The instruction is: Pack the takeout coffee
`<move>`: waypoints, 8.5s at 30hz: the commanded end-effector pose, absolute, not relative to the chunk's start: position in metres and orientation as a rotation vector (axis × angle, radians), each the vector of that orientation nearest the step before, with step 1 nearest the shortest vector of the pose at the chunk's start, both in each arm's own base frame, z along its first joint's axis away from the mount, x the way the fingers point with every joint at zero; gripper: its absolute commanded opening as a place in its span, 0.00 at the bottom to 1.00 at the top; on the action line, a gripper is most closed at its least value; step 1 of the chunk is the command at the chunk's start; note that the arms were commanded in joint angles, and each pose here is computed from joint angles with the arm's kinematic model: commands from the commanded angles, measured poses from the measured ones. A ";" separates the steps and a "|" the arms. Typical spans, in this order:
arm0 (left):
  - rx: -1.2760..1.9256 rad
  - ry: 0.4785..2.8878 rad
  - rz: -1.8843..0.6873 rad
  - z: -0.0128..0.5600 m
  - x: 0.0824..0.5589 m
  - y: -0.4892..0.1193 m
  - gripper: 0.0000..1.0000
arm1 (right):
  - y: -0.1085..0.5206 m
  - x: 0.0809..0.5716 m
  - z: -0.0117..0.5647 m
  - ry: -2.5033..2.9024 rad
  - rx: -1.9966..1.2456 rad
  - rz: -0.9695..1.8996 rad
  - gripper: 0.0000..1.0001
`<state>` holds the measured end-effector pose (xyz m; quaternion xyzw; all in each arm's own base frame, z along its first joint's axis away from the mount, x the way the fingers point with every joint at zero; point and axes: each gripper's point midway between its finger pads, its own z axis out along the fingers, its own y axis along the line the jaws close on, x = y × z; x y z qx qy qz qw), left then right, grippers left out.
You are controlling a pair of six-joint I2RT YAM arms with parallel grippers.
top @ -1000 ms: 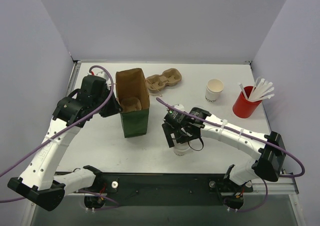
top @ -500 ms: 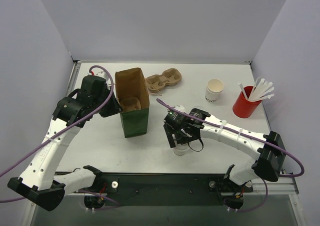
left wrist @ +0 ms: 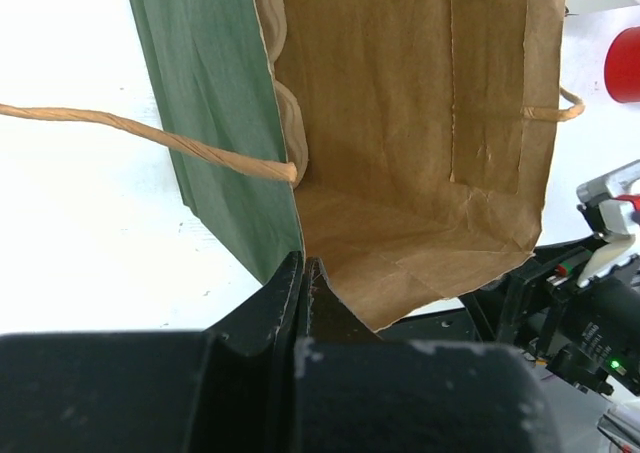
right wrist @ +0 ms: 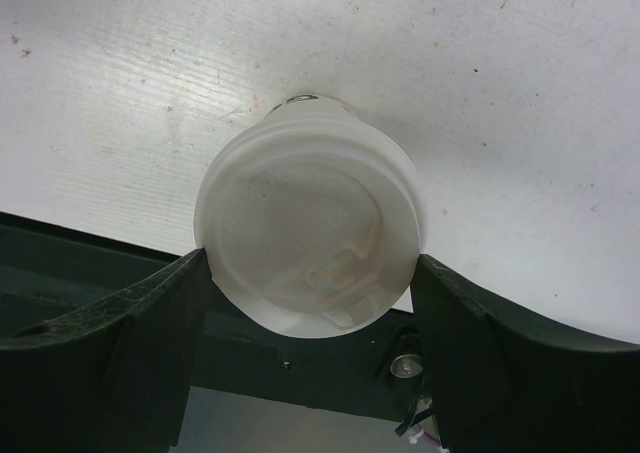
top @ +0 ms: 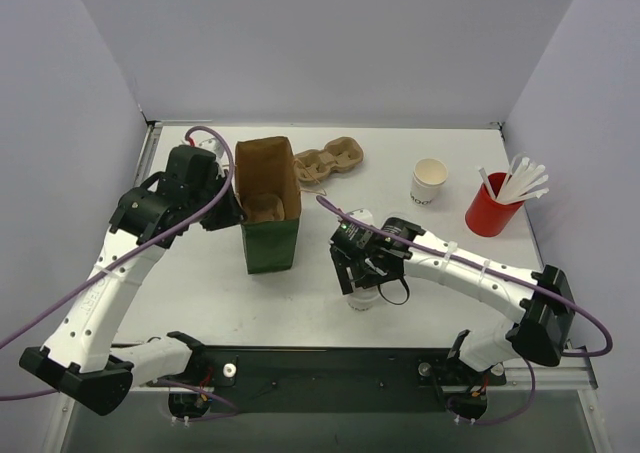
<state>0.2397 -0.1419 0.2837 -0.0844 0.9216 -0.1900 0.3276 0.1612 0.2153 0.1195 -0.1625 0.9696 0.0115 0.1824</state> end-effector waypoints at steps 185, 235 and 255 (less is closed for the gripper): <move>-0.290 2.235 -0.898 0.309 0.230 -0.313 0.00 | 0.247 0.246 0.129 2.884 -0.298 0.047 0.51; -0.204 2.239 -0.932 0.303 0.226 -0.314 0.00 | 0.240 0.242 0.120 2.905 -0.300 0.047 0.51; -0.201 2.253 -0.946 0.301 0.224 -0.317 0.00 | 0.235 0.251 0.111 2.849 -0.287 -0.043 0.51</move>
